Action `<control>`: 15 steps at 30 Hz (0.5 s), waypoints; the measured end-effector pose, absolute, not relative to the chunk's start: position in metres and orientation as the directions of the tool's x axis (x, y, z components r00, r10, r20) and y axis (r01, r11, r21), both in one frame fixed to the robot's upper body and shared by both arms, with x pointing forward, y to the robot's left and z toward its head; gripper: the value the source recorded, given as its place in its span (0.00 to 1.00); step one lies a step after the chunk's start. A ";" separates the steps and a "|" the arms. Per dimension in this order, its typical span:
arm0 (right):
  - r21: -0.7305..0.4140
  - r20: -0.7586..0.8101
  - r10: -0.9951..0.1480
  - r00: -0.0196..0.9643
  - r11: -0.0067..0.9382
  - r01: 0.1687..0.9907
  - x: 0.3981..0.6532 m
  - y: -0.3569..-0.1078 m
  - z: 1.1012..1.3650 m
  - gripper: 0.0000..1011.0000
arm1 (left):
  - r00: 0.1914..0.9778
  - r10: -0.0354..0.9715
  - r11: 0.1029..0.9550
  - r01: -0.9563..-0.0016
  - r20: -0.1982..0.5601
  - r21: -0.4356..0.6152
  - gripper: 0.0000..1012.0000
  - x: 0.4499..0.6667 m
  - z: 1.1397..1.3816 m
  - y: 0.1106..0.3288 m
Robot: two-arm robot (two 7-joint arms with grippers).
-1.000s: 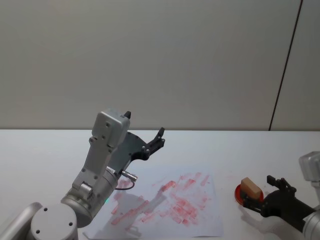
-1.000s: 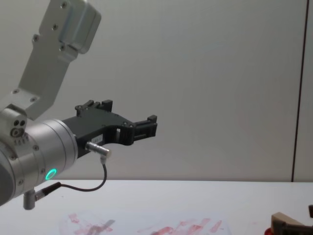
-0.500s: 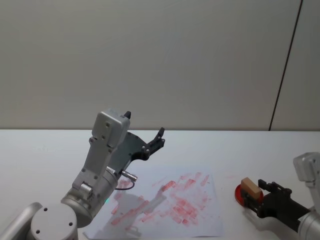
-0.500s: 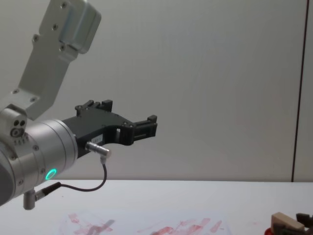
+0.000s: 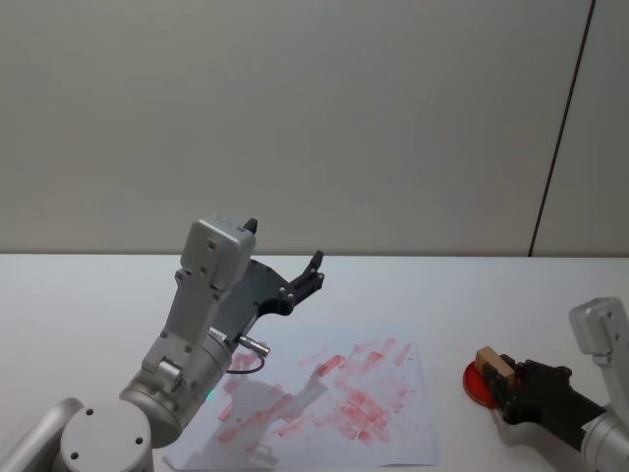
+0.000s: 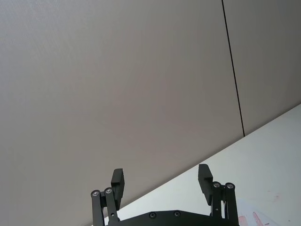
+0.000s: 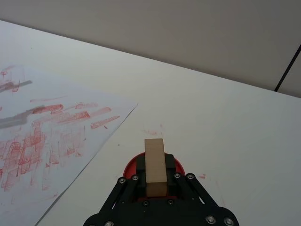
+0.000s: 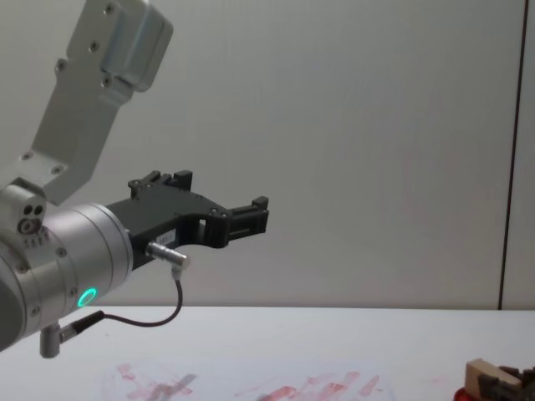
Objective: Use the one hand to pick up the stamp and affix it onto the A4 paper.
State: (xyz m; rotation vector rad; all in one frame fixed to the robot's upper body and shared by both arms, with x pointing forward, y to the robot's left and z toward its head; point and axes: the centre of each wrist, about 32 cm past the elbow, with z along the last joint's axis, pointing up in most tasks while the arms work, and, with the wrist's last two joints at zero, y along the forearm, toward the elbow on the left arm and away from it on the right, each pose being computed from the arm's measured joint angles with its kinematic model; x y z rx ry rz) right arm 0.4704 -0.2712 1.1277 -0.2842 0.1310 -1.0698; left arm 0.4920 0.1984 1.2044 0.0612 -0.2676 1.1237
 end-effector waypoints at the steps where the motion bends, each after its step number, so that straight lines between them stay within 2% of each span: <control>1: -0.290 0.033 -0.878 0.477 0.448 0.846 0.471 -0.271 1.128 0.21 | 0.404 0.882 0.434 -0.897 0.242 -0.086 0.99 0.492 1.204 0.198; 15: -0.221 0.068 -0.852 0.518 0.494 0.841 0.471 -0.261 1.137 0.21 | 0.404 0.882 0.434 -0.897 0.242 -0.086 0.99 0.492 1.204 0.198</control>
